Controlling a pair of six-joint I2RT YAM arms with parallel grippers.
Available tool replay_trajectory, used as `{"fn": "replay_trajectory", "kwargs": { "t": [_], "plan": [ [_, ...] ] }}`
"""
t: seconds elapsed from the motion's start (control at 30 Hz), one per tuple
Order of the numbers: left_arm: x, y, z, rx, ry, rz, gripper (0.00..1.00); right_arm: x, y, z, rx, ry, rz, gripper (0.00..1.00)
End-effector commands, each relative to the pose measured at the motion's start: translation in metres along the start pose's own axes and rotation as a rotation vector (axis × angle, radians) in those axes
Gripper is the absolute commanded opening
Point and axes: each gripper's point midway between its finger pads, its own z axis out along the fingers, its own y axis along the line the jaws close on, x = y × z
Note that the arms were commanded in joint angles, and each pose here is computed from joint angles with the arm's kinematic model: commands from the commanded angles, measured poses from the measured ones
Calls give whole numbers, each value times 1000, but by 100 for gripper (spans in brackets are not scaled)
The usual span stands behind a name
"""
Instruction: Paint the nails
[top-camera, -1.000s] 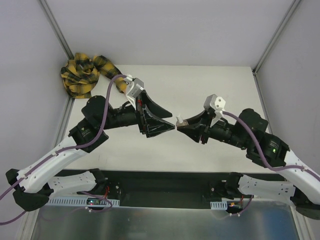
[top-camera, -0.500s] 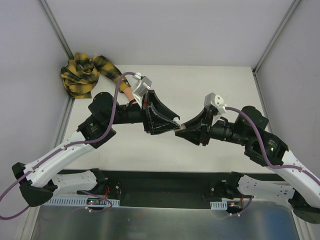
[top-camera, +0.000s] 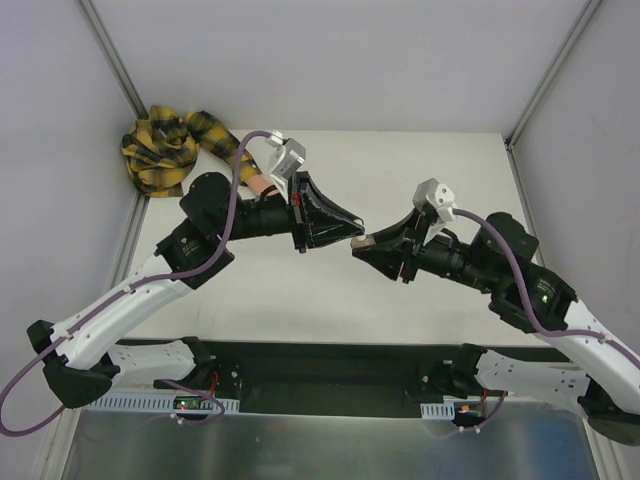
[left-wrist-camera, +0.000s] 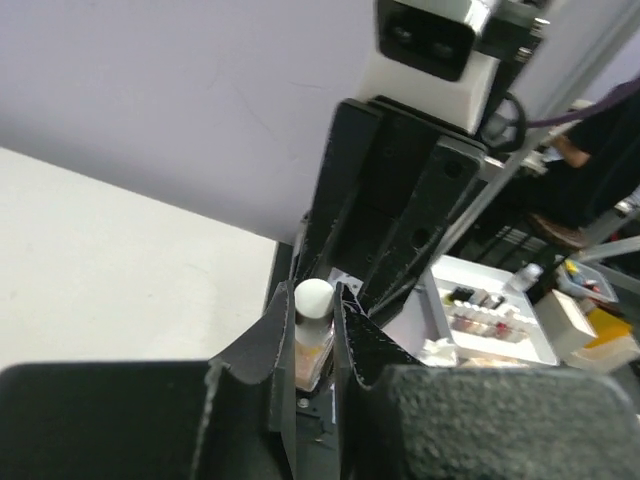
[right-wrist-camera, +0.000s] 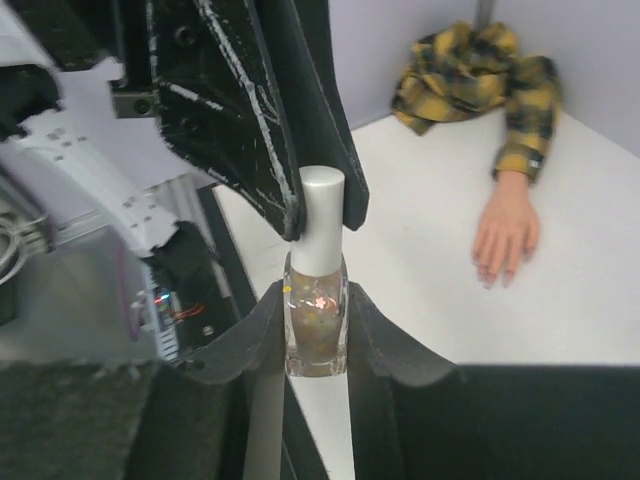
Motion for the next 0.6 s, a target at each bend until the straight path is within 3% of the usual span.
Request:
{"fn": "replay_trajectory", "kwargs": {
  "t": [0.0, 0.03, 0.1, 0.17, 0.23, 0.43, 0.57],
  "plan": [
    [-19, 15, 3, -137, -37, 31, 0, -33, -95, -26, 734, -54, -158, 0],
    [-13, 44, 2, -317, -38, 15, 0, -22, -93, -16, 846, 44, -321, 0],
    [-23, 63, -1, -470, -56, 31, 0, -40, -108, -29, 1084, 15, -372, 0],
    [-16, 92, -4, -620, -48, -5, 0, -42, -106, -14, 1065, -3, -385, 0],
    [-17, 97, 0, -635, -47, -10, 0, -43, -107, -7, 1045, -3, -386, 0],
    [-19, 89, 4, -586, -36, -5, 1, -18, -102, 14, 755, 26, -298, 0],
    [-16, 72, 4, -503, -7, 12, 28, -5, -84, 19, 547, 19, -232, 0]
  ]
}}
